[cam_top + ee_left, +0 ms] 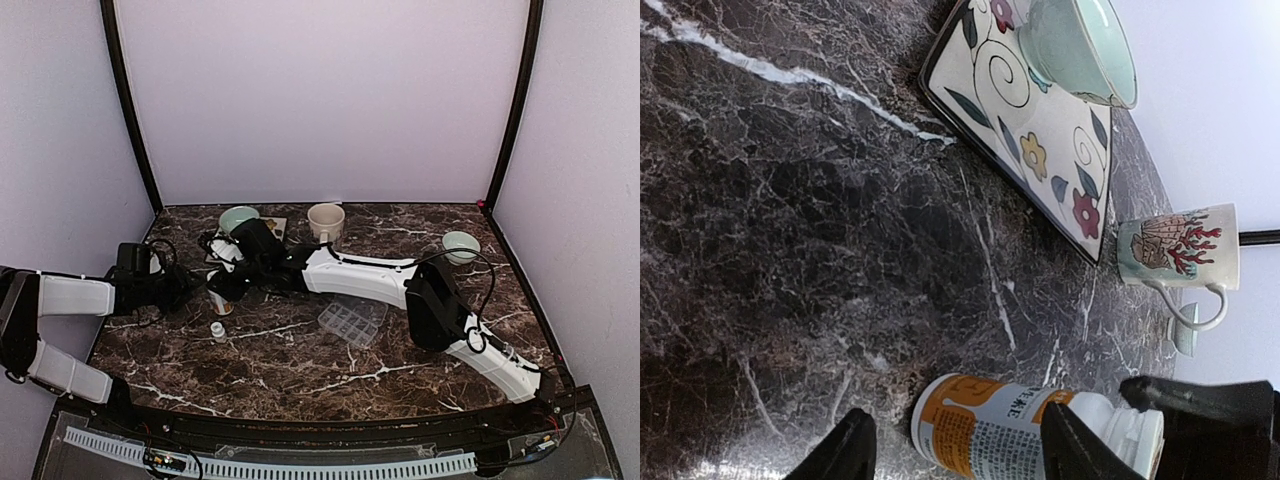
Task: Sort the pills into containers
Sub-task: Pick up the pill bottle from the center of the board, then hold the pill bottle, then open the lid of the pill bottle.
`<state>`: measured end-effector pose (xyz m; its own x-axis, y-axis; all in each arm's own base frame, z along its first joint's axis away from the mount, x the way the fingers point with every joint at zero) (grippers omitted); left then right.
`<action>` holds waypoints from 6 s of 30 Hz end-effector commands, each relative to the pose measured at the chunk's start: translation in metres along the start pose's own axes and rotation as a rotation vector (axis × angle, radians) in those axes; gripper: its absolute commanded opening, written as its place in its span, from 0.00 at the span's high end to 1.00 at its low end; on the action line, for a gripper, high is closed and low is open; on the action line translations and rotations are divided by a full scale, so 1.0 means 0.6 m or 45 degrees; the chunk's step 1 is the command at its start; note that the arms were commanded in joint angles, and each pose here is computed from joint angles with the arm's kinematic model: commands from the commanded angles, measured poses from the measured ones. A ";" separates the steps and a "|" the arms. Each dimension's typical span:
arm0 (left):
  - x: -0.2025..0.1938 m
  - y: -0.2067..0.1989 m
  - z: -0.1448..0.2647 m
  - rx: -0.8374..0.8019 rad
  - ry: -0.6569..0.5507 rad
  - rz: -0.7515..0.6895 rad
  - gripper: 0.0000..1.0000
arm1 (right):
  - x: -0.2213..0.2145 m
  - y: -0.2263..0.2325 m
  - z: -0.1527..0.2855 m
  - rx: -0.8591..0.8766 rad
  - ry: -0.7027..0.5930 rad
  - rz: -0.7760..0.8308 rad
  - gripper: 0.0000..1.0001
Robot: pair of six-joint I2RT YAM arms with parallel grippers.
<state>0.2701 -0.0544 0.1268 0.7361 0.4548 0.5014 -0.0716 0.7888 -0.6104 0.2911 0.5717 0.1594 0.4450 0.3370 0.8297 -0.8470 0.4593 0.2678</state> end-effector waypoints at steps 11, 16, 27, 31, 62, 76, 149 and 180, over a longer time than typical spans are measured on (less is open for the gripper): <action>-0.004 -0.001 0.011 -0.025 -0.027 0.038 0.40 | 0.033 0.012 0.029 0.051 -0.072 -0.011 1.00; 0.001 -0.014 0.025 -0.091 -0.076 0.044 0.30 | 0.066 0.037 0.073 0.068 -0.156 -0.008 1.00; 0.018 -0.067 0.072 -0.390 -0.212 -0.070 0.05 | 0.108 0.078 0.205 0.033 -0.373 -0.207 1.00; 0.017 -0.096 0.080 -0.522 -0.214 -0.158 0.05 | 0.108 0.078 0.251 0.004 -0.439 -0.351 1.00; -0.080 -0.254 0.102 -1.381 0.105 -0.733 0.01 | 0.030 0.076 0.427 0.264 -0.475 -0.842 1.00; -0.107 -0.297 0.086 -1.411 0.239 -0.889 0.04 | 0.011 0.057 0.420 0.323 -0.409 -0.900 1.00; -0.117 -0.316 0.067 -1.360 0.287 -1.000 0.82 | 0.018 0.028 0.460 0.093 -0.400 -0.654 0.43; -0.122 -0.322 0.069 -1.358 0.298 -1.026 0.84 | 0.020 0.002 0.469 0.011 -0.424 -0.669 0.44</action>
<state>0.2001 -0.2193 0.2152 0.4895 -0.1667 0.8559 0.8720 0.0839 -0.4823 0.2121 0.3513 0.2873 0.7300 -0.1644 0.6633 -0.5210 0.4943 0.6959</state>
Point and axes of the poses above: each gripper's point midway between its finger pads, its own z axis back along the fingers, its own y axis along the line the jaws close on, x = y × z, the point moved 9 cm from there along z, back along the fingers, and after that the axes turned 14 degrees about -z, right-handed, at the moved point
